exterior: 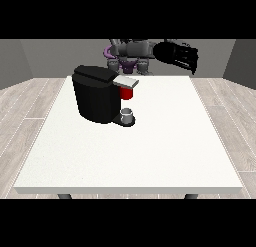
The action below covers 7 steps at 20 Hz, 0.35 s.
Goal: Insert the coffee pod into the coffee machine and close the lid
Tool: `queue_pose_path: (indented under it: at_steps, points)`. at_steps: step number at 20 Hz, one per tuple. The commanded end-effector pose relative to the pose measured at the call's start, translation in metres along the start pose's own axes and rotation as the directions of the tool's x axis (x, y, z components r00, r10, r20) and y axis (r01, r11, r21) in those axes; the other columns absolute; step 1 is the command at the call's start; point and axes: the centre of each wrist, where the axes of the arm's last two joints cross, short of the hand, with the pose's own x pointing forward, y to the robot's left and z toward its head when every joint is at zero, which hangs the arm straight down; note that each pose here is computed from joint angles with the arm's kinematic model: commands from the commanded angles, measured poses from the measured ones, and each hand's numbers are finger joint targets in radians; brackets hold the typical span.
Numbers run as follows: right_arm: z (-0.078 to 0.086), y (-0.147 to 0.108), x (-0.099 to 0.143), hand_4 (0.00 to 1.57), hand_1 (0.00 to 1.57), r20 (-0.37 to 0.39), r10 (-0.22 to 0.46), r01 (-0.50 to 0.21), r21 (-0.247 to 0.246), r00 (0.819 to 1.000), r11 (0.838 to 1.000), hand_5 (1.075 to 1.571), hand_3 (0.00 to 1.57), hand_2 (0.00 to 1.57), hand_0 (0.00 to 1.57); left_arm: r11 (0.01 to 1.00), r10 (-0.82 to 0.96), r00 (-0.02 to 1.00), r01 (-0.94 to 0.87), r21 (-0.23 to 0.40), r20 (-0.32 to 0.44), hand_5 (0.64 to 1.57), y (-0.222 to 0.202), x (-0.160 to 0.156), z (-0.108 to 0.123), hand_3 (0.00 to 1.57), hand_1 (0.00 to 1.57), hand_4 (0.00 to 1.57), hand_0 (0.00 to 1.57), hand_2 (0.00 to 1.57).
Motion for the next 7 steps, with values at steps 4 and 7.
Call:
queue_pose_path:
  at_steps: [4, 7]
  points:
    - [0.031, 0.064, -0.042, 0.18, 0.0, 0.044, -0.091, 0.083, 0.158, 0.995, 0.984, 1.571, 0.0, 0.0, 0.0, 0.993, 0.053, 0.99, -0.039, 0.111, -0.13, 1.571, 0.008, -0.023, 0.033, 0.0, 0.0, 0.27, 0.0, 0.0]
    - [0.052, 0.098, -0.045, 0.26, 0.0, 0.015, -0.141, 0.134, 0.234, 0.99, 0.963, 1.571, 0.0, 0.0, 0.0, 0.981, 0.095, 0.981, -0.063, 0.183, -0.172, 1.571, 0.029, -0.056, 0.074, 0.0, 0.0, 0.27, 0.0, 0.0]
